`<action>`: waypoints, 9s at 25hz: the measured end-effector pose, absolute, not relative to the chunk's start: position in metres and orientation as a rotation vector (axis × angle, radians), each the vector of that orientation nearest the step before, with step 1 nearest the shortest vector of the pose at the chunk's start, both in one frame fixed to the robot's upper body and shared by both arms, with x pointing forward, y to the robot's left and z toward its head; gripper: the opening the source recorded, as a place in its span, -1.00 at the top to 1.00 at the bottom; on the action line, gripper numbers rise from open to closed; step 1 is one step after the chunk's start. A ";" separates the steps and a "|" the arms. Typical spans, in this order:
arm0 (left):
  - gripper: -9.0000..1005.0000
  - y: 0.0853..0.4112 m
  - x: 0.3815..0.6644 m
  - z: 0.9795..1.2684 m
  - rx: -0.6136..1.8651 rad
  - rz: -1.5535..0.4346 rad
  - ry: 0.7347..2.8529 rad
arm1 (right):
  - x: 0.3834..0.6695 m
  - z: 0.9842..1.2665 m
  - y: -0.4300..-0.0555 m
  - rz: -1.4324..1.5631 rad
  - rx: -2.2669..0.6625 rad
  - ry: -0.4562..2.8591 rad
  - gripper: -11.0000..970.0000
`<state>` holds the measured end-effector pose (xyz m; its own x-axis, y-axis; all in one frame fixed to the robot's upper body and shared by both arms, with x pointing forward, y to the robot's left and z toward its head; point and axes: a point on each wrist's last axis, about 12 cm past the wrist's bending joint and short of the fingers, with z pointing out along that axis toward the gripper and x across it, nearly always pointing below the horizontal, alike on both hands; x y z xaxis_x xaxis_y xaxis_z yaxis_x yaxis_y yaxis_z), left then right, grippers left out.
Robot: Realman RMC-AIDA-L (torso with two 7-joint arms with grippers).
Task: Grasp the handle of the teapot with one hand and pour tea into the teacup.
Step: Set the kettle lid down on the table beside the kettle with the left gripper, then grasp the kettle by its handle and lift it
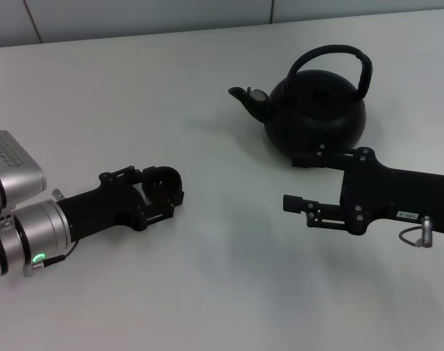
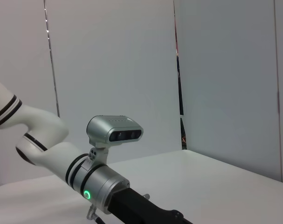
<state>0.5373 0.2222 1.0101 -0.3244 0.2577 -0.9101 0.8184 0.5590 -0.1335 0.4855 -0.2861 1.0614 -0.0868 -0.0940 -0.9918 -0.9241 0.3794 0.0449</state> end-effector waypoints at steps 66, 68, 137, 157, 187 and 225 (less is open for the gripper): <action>-0.72 0.256 0.504 1.048 0.864 -0.926 1.534 | 0.486 1.063 -0.288 0.893 -0.954 1.493 -0.44; -0.72 0.256 0.504 1.048 0.864 -0.926 1.534 | 0.485 1.063 -0.292 0.882 -0.931 1.497 -0.44; -0.72 0.261 0.497 1.056 0.971 -0.972 1.502 | 0.530 1.041 -0.334 0.465 -0.359 1.698 -0.44; -0.72 0.262 0.494 1.054 0.972 -0.968 1.508 | 0.546 1.033 -0.324 0.432 -0.288 1.756 -0.44; -0.72 0.263 0.494 1.054 0.967 -0.965 1.508 | 0.548 1.042 -0.326 0.417 -0.290 1.682 -0.44; -0.72 0.260 0.493 1.053 0.961 -0.974 1.506 | 0.549 1.040 -0.332 0.357 -0.257 1.692 -0.44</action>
<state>0.4933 0.2601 1.0530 -0.1248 0.0776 -0.9891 0.9341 0.3454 -0.0908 0.5493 -0.3320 1.0397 -0.1514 0.0336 -0.9879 -0.3680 0.9256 0.0879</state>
